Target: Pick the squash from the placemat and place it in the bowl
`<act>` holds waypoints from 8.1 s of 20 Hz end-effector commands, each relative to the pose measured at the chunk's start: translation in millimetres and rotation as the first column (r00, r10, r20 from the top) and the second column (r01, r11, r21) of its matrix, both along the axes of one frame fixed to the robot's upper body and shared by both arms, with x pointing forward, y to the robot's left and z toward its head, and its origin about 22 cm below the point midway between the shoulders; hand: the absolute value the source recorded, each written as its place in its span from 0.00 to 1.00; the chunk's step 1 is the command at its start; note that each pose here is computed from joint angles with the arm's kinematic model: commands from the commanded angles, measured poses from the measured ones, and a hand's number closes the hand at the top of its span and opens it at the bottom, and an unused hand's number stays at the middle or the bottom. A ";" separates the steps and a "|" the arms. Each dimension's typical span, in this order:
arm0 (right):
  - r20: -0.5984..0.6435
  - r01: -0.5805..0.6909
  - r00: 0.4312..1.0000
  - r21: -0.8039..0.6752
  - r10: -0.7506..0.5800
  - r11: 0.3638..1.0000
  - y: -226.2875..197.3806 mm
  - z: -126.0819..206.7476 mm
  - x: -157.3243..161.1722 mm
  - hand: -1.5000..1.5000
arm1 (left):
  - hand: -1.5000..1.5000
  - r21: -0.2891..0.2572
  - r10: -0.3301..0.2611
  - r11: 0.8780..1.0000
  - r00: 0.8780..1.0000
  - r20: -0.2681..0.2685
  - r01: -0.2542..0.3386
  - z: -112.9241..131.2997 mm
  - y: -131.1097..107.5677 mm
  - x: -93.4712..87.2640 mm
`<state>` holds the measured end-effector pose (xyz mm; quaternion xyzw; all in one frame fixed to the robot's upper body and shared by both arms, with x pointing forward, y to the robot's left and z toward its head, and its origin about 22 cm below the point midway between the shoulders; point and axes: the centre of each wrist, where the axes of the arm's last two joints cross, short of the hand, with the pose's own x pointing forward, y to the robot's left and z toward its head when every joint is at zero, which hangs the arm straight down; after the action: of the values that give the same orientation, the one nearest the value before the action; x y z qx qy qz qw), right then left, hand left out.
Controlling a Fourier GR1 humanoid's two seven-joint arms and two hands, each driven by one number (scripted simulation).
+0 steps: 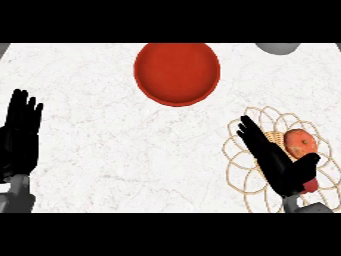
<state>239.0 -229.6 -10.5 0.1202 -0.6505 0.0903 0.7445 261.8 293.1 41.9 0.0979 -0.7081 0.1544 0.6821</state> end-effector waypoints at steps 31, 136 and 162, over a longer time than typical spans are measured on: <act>0.264 0.526 0.635 -0.836 -0.726 0.156 -60.2 83.2 52.4 0.00 | 0.50 0.173 -0.439 0.857 0.864 -0.248 0.485 23.3 -0.2 21.3; 0.035 -0.026 0.962 -0.975 0.271 0.219 -94.3 104.0 116.7 1.00 | 0.50 0.150 -0.459 0.852 0.853 -0.249 0.502 8.4 -13.6 32.1; 0.288 0.087 0.857 -0.898 0.427 0.431 -9.5 296.1 103.3 1.00 | 0.50 0.164 -0.441 0.860 0.866 -0.235 0.483 21.7 -5.9 27.3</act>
<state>336.5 -272.1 275.7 -0.2772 -0.6358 0.5338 0.4837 291.3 294.2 61.4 0.0158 -0.6510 -0.0978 0.7526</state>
